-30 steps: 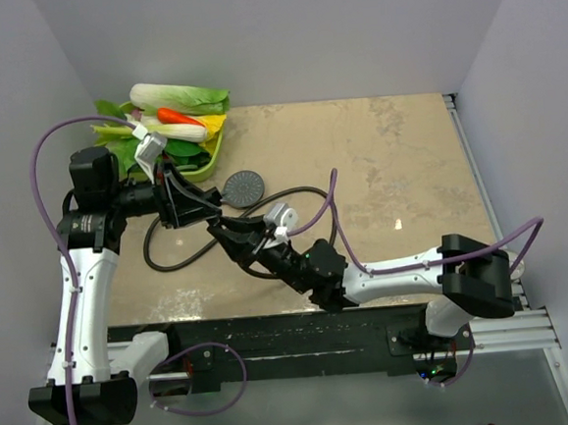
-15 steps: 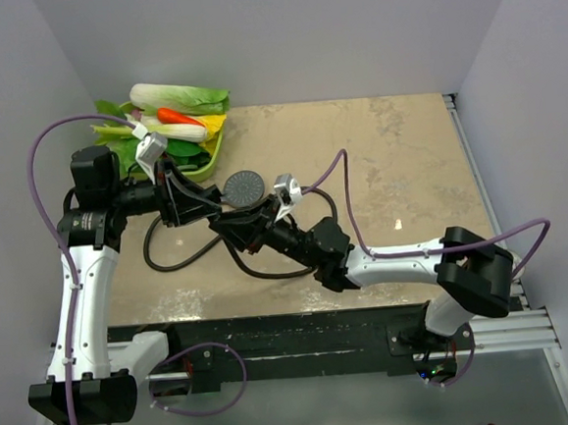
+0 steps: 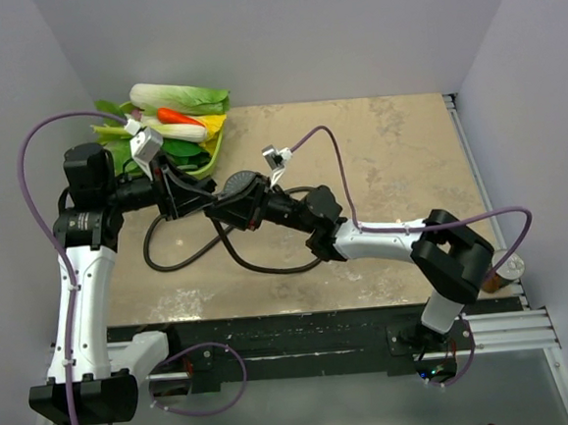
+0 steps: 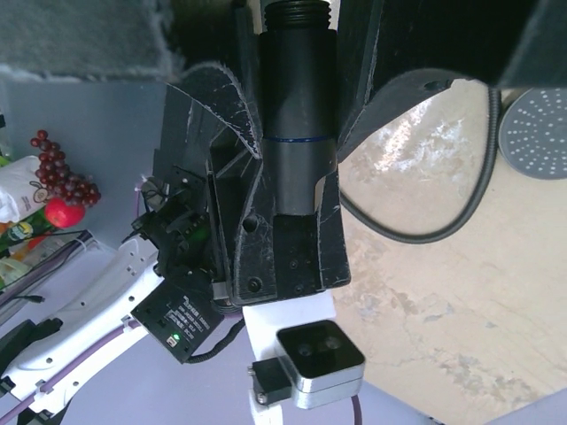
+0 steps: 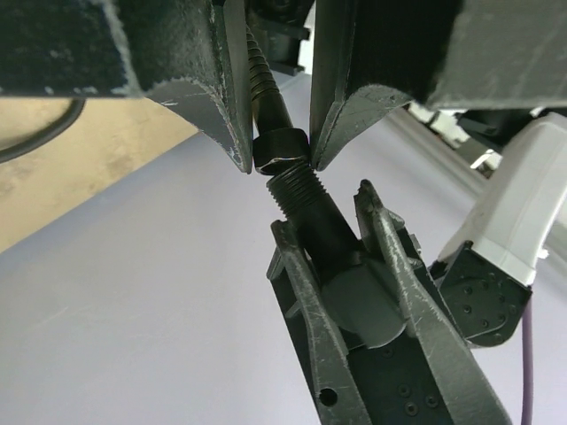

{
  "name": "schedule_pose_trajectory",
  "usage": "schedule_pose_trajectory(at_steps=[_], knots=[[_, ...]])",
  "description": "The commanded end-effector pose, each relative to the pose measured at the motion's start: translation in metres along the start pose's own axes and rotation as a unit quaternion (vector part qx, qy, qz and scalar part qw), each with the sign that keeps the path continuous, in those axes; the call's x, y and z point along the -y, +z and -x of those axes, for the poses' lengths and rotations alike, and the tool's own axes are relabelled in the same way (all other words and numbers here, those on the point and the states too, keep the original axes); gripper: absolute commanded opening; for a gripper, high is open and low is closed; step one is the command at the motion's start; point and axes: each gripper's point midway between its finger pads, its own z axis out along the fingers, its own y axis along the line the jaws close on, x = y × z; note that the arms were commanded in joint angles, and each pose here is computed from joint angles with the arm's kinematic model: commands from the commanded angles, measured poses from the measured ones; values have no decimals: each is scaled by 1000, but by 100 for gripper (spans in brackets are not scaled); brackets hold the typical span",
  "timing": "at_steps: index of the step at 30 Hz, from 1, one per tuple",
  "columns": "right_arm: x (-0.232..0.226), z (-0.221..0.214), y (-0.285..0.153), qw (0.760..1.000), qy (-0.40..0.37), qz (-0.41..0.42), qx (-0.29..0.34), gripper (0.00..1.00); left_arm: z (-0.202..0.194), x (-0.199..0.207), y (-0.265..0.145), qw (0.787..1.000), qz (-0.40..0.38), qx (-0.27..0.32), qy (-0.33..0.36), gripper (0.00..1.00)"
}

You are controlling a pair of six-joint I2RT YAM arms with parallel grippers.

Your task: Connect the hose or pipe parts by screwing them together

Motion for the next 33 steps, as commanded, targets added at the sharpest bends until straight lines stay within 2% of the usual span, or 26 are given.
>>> schedule_pose_trajectory(at_steps=[1, 15, 21, 23, 27, 31, 33], knots=[[-133, 190, -37, 912, -58, 255, 316, 0, -9, 96, -17, 971, -207, -10, -119, 0], [-130, 193, -22, 915, -28, 322, 240, 0, -2, 105, -20, 972, -208, -13, -110, 0], [-135, 174, -24, 923, -49, 339, 174, 0, 4, 105, -20, 970, -208, -20, -124, 0], [-123, 162, -28, 934, -36, 327, 142, 0, 8, 106, -21, 970, -208, -23, -127, 0], [-113, 158, -46, 945, -46, 297, 134, 0, 18, 116, -23, 971, -210, -23, -108, 0], [-119, 158, -50, 944, -57, 298, 133, 0, 17, 119, -24, 970, -213, -25, -113, 0], [-120, 160, -48, 942, -54, 301, 135, 4, 17, 121, -24, 970, -213, -26, -114, 0]])
